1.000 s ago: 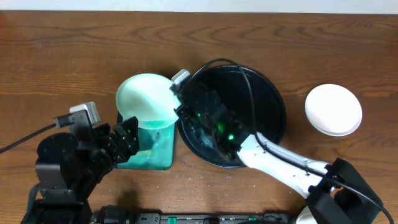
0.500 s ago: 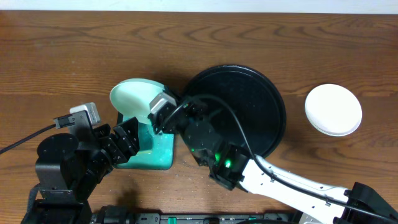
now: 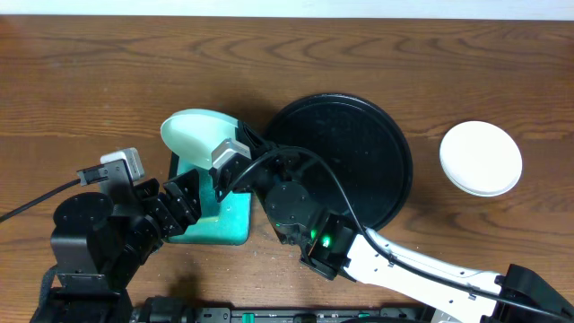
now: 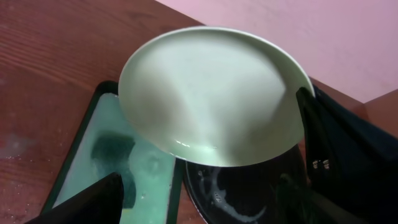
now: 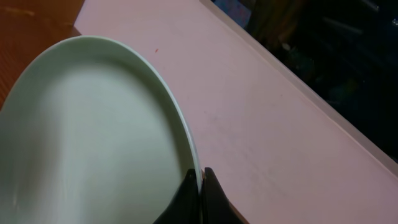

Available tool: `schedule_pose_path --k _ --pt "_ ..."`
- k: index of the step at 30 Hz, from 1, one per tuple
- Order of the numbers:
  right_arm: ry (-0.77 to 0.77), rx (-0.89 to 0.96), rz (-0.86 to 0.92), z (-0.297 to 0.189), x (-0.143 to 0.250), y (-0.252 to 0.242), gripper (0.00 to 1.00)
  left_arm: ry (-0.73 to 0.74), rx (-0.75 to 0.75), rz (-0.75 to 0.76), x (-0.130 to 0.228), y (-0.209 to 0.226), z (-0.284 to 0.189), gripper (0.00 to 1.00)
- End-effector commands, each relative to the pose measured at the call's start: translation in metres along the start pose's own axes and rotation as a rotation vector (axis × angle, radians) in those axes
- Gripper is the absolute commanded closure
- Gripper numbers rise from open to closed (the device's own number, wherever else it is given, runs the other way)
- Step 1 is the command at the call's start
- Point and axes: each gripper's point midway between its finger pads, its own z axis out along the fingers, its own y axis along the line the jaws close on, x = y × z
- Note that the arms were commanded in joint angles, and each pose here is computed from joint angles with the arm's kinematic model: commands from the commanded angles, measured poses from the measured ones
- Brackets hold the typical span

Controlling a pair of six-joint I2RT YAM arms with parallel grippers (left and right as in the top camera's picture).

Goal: Clean dirty plates on tray and stack at the side
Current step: 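Lift the green plate with the right gripper and dip it in the tray, then carry the green plate right and stack it on the plate pile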

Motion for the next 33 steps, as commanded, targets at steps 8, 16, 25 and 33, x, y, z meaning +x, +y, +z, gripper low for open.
schedule_pose_path --k 8,16,25,33 --pt "-0.002 0.056 0.119 0.001 -0.003 -0.022 0.99 -0.016 0.013 0.008 -0.005 -0.004 -0.005 0.21" --pt "0.190 -0.455 0.892 0.007 0.046 0.005 0.99 -0.016 0.013 0.008 -0.005 -0.004 -0.005 0.21" --pt "0.634 0.363 1.275 -0.085 0.247 -0.221 0.99 -0.016 0.013 0.008 -0.005 -0.004 -0.005 0.21" --pt "0.913 1.003 1.448 -0.229 0.404 -0.307 0.99 -0.016 0.013 0.008 -0.005 -0.004 -0.005 0.21"
